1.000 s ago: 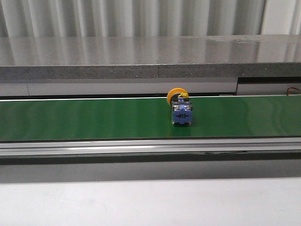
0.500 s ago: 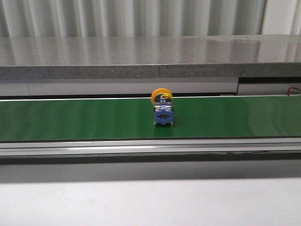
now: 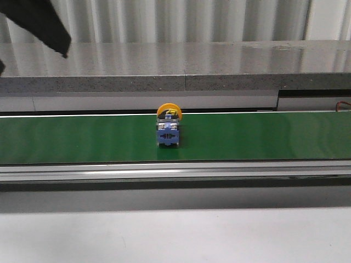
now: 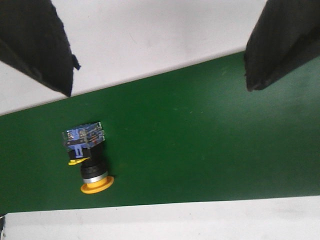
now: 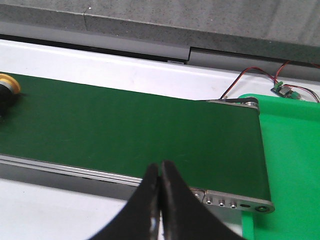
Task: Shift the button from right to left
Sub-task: 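Lower the open left gripper onto the button and close it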
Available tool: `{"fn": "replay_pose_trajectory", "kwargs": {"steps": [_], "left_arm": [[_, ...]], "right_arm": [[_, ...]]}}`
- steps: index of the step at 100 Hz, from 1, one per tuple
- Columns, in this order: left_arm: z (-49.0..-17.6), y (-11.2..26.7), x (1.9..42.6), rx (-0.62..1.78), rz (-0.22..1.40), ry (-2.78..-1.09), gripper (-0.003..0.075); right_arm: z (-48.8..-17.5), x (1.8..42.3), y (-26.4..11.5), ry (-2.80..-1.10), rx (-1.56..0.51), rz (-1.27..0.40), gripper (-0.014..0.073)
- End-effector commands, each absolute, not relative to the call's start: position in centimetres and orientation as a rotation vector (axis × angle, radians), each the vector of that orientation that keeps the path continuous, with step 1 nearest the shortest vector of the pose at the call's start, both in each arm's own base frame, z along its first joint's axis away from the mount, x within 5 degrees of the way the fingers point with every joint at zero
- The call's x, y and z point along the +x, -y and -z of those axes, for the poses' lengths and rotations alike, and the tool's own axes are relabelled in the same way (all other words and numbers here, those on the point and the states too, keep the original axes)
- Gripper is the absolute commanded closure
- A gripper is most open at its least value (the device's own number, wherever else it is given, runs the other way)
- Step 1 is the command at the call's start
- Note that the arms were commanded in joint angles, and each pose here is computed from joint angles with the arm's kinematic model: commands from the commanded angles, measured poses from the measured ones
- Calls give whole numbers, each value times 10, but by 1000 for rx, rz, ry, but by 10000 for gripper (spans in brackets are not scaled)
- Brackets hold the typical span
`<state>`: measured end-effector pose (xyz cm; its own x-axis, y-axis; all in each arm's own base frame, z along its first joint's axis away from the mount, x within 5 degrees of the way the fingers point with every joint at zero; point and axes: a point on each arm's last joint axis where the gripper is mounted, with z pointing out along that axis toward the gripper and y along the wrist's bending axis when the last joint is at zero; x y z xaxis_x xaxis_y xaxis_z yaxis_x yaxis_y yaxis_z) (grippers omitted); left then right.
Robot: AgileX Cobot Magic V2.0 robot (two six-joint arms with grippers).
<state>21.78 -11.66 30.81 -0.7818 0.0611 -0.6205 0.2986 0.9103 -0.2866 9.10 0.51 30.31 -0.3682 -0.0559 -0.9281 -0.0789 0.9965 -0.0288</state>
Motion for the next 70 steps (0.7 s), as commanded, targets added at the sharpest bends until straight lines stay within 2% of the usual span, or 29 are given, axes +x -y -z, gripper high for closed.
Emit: {"fn": "replay_pose_trajectory", "kwargs": {"steps": [1,32,70], "left_arm": [[-323,135,230,249,513,-2358,60],[-300,200,264,402,411,-2414,60],[-285,225,291,419,397,-2439,60]], "right_arm": [[-317,92,-3,-1863,-90,5,662],[-317,92,-3,-1863,-90,5,662],[-317,92,-3,-1863,-90,5,662]]}}
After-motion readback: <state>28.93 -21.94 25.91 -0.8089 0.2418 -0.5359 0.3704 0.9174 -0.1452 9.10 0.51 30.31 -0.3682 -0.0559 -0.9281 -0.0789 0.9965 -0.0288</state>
